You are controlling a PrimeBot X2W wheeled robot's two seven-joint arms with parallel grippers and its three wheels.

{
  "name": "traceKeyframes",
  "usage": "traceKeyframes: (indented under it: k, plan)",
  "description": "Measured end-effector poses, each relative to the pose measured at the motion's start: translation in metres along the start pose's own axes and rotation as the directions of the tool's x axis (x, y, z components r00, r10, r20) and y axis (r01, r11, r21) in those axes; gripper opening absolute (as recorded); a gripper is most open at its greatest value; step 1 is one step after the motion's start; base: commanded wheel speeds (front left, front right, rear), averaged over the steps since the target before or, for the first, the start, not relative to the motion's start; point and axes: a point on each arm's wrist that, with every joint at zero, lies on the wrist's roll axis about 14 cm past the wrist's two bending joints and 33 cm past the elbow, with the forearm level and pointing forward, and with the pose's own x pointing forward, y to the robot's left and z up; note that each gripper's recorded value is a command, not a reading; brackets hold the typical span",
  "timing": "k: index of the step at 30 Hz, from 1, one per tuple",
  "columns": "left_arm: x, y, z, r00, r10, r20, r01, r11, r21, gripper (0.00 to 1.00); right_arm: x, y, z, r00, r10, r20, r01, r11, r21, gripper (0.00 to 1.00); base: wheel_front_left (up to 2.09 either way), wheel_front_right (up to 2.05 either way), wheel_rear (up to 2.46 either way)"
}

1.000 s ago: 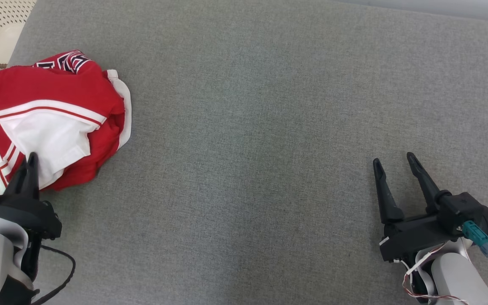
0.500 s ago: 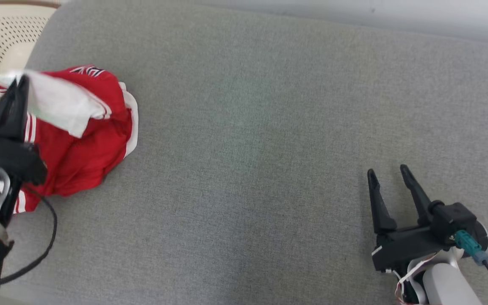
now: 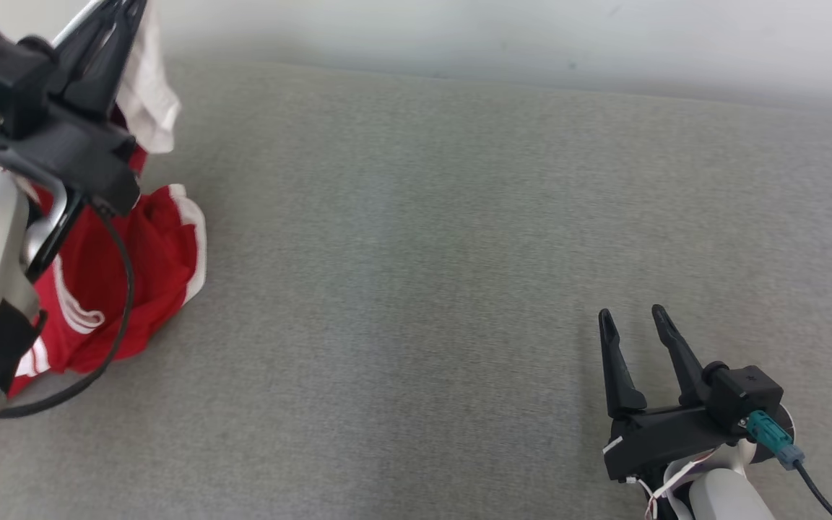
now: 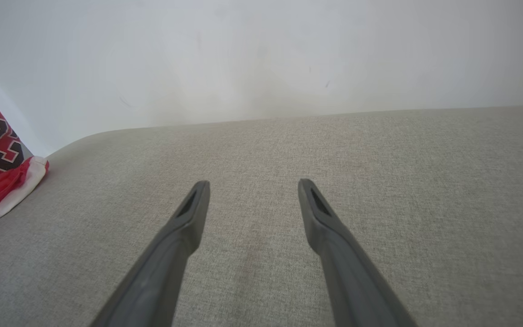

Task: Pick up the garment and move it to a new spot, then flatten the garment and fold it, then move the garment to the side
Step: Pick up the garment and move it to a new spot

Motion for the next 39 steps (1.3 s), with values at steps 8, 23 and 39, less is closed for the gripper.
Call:
traceKeyframes:
  k: [8, 23, 39]
  plan:
    - [0.046, -0.055, 0.040, 0.982, -0.148, 0.116, 0.153, 0.988, -0.034, 0.00, -0.020, -0.022, 0.009, 0.995, -0.098, 0.019, 0.097, 0.995, 0.024, 1.00, 0.00, 0.00, 0.00]
    - [0.096, -0.191, 0.097, 0.907, -0.266, 0.327, 0.366, 0.881, -0.300, 0.00, -0.068, -0.062, 0.022, 0.966, -0.256, 0.032, 0.257, 0.966, -0.008, 1.00, 0.00, 0.00, 0.00]
    - [0.090, -0.350, 0.055, 0.842, -0.483, 0.238, 0.532, 0.676, -0.510, 1.00, -0.125, -0.109, 0.030, 0.900, -0.435, 0.028, 0.436, 0.899, -0.041, 1.00, 0.00, 0.00, 0.00]
